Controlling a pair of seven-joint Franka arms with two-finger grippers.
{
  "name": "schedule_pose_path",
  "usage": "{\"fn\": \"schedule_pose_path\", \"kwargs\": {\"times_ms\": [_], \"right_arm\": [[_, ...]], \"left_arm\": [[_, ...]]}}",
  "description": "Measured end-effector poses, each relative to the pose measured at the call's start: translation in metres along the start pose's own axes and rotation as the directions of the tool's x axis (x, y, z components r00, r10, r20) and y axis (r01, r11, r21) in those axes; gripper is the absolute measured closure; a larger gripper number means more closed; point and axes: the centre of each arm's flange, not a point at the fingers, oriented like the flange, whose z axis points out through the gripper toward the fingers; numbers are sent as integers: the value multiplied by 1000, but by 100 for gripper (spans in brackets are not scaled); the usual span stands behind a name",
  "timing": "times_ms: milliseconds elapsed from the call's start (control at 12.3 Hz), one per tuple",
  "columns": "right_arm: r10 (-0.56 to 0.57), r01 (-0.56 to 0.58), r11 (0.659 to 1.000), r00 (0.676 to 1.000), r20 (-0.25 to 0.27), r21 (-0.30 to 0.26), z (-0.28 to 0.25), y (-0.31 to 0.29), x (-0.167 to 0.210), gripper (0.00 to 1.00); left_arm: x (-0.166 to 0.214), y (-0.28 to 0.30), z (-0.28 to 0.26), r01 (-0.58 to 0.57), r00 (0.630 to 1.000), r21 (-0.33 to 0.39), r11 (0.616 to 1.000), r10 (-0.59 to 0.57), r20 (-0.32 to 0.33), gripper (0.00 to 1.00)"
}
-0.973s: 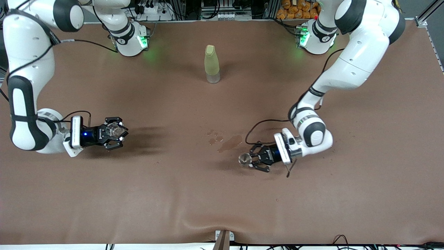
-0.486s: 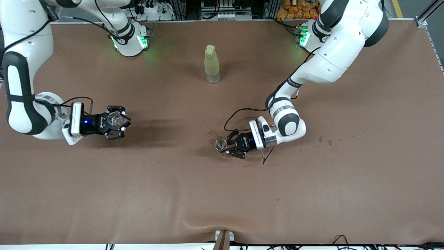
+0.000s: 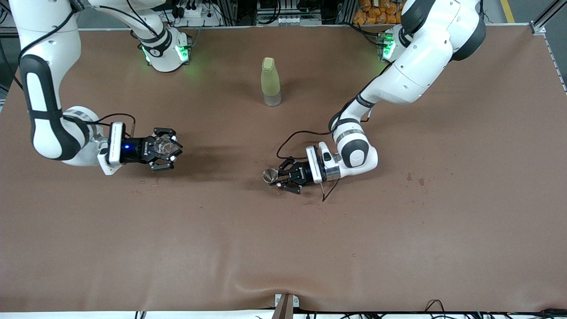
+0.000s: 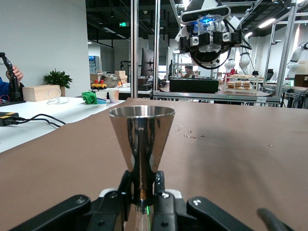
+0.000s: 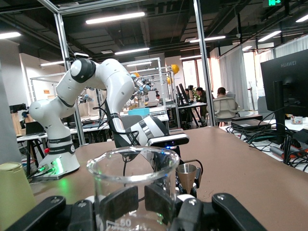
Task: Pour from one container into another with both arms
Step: 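Lift the beaker and the jigger and carry them toward each other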
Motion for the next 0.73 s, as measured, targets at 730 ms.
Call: {"fn": "schedule_pose_path", "kwargs": {"times_ms": [730], "right_arm": [[20,-22,995,1000,-21,-95,84,-9,-19,85]], "left_arm": [[-3,19,16,2,1000,4,1000,-2,16,79]]}}
